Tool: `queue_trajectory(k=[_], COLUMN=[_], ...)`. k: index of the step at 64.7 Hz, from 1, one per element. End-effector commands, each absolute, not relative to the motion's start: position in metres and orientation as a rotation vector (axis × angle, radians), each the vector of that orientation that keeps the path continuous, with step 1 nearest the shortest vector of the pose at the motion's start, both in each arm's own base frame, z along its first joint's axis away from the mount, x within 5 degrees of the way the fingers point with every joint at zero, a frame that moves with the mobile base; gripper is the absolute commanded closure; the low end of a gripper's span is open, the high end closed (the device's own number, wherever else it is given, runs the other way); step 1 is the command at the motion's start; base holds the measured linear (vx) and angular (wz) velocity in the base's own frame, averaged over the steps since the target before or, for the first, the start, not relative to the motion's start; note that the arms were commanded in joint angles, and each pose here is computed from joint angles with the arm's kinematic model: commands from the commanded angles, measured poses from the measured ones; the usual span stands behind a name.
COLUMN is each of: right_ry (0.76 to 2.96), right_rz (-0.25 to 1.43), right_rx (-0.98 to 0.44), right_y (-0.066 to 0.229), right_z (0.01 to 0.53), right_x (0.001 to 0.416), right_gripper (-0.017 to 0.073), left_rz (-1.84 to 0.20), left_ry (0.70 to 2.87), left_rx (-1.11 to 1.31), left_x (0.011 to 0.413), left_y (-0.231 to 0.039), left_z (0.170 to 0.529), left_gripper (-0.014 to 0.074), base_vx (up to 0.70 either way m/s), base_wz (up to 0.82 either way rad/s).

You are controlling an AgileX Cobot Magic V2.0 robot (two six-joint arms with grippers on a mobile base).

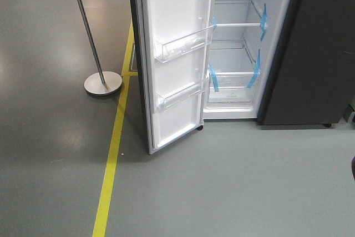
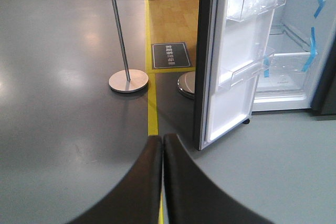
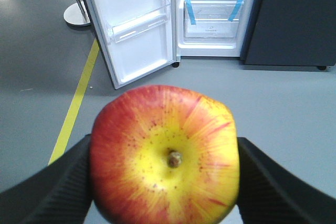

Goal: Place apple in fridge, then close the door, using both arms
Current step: 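Approach the open refrigerator shelves with the apple in the right gripper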

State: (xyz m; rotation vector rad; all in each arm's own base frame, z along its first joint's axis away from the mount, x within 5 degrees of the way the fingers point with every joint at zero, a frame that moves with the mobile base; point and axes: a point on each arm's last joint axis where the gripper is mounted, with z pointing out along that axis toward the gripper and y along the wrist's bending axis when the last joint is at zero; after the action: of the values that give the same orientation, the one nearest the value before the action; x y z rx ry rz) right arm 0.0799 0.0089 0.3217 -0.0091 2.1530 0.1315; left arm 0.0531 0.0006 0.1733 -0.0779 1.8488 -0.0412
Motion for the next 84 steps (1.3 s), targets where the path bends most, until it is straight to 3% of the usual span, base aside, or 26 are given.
queue_trajectory(k=[1,84], right_ry=[2.058,2.058], right_rz=[0.126,0.126], right_rx=[-0.008,-0.008], right_y=[0.0085,0.0085], right_z=[0.335,0.335], right_x=[0.0837,0.0837], right_gripper=[0.0364,0.0364], left_rz=[-0.048,-0.048], left_ry=[1.783,1.783], left_rx=[-0.077,-0.077], left_x=[0.0543,0.0543], left_y=[0.0004,0.0004], left_z=[0.1738,0.1738], left_gripper=[0.0599,0.0599], base_vx=[0.08,0.06], base_wz=[0.01,0.0])
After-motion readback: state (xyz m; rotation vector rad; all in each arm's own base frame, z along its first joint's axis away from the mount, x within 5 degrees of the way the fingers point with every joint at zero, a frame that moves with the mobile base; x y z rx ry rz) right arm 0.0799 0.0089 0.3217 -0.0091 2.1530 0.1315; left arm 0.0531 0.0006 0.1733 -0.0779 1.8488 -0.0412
